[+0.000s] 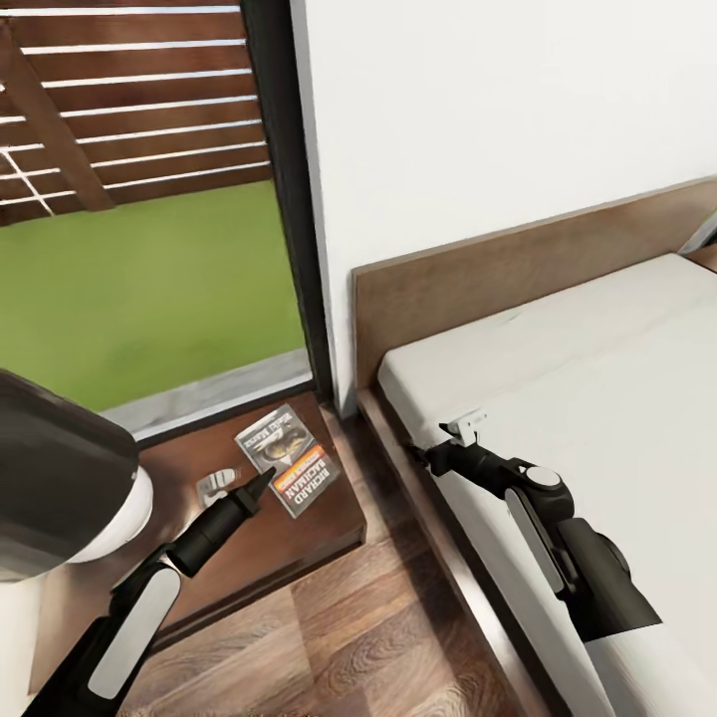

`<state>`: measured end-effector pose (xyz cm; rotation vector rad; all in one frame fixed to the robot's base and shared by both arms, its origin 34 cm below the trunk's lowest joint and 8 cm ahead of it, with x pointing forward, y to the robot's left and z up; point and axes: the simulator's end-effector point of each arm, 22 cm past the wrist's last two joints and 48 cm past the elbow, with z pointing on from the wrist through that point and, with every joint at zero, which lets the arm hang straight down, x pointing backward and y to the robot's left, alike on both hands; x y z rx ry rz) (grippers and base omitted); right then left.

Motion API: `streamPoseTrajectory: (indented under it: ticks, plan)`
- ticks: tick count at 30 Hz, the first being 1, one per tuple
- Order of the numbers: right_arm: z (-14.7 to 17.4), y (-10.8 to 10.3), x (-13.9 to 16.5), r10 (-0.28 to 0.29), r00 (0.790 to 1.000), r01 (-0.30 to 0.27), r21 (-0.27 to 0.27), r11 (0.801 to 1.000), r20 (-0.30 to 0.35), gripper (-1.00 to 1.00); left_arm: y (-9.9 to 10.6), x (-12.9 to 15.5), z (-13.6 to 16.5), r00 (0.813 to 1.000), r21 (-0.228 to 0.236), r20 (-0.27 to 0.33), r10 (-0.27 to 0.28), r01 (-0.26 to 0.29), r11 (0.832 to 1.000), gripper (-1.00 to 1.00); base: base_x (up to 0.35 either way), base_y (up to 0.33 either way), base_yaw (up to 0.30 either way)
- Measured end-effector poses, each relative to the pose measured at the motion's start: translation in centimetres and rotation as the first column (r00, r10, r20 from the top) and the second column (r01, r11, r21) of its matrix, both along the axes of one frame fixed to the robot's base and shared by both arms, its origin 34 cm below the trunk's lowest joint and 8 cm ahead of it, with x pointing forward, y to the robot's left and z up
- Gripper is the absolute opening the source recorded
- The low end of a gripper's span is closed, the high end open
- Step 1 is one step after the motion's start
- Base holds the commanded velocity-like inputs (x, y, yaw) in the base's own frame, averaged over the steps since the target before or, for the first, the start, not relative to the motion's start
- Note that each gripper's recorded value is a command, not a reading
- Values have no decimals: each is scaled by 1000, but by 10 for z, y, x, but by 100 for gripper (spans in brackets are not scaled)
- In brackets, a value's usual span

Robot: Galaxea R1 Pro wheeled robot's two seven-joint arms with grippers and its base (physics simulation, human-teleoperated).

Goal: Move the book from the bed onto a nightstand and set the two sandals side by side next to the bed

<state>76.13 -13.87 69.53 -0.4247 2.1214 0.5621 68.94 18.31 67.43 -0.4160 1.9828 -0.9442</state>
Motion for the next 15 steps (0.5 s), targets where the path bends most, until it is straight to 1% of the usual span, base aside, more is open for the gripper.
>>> streamPoseTrajectory:
  ticks: [2,4,7,9,11,15]
  plan:
    - [0,0,0,0,1000,0,0,1000,0,100,1,0,-1,1000,-3,-2,2,-2,1000,-100,-14,-5,276]
    - [0,0,0,0,1000,0,0,1000,0,100,1,-1,-2,1000,-4,-5,3,-3,1000,-100,-151,-106,276]
    - [0,0,0,0,1000,0,0,1000,-1,100,1,-1,-3,1000,-4,-7,4,-4,1000,-100,-197,-169,276]
    - [0,0,0,0,1000,0,0,1000,0,100,1,-1,-3,1000,-4,-7,4,-4,1000,-100,-88,-219,276]
    - [0,0,0,0,1000,0,0,1000,0,100,2,-2,-3,1000,-6,-8,4,-5,1000,-100,31,-195,276]
    - [0,0,0,0,1000,0,0,1000,0,100,3,-4,-8,1000,-6,-19,5,-5,1000,-100,89,-65,217]
